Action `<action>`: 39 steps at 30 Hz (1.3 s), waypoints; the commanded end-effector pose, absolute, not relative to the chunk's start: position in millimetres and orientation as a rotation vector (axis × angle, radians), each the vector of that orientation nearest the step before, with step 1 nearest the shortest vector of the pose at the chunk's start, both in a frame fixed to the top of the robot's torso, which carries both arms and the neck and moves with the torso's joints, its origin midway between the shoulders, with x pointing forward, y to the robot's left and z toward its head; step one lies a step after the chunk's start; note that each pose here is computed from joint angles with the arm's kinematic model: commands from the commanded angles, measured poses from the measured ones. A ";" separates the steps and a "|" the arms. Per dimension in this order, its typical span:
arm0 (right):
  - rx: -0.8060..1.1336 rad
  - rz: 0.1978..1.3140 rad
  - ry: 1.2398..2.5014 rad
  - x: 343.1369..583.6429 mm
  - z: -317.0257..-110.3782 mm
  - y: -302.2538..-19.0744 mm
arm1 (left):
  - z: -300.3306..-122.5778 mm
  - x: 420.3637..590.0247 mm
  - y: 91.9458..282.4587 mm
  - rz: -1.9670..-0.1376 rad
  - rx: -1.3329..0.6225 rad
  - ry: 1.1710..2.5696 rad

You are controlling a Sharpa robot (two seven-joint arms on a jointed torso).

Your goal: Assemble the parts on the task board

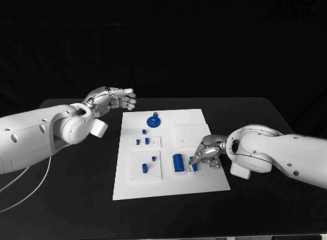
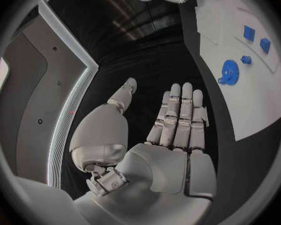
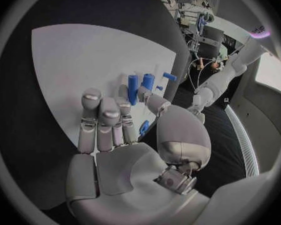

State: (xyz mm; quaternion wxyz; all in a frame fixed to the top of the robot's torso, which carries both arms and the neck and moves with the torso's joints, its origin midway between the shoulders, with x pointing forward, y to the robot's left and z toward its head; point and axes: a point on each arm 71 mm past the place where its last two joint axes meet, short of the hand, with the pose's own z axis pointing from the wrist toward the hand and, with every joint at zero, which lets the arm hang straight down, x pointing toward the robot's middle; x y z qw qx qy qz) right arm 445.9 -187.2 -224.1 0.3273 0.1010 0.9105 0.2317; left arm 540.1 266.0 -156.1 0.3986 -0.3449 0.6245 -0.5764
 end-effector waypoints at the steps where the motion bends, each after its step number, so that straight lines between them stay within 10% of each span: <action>1: 0.261 0.608 2.397 445.0 -226.3 -185.5 | -155.4 539.3 264.1 -1.477 -0.863 1.590; 39: 0.270 0.625 2.420 440.6 -231.7 -184.1 | -155.7 538.5 266.0 -1.473 -0.867 1.596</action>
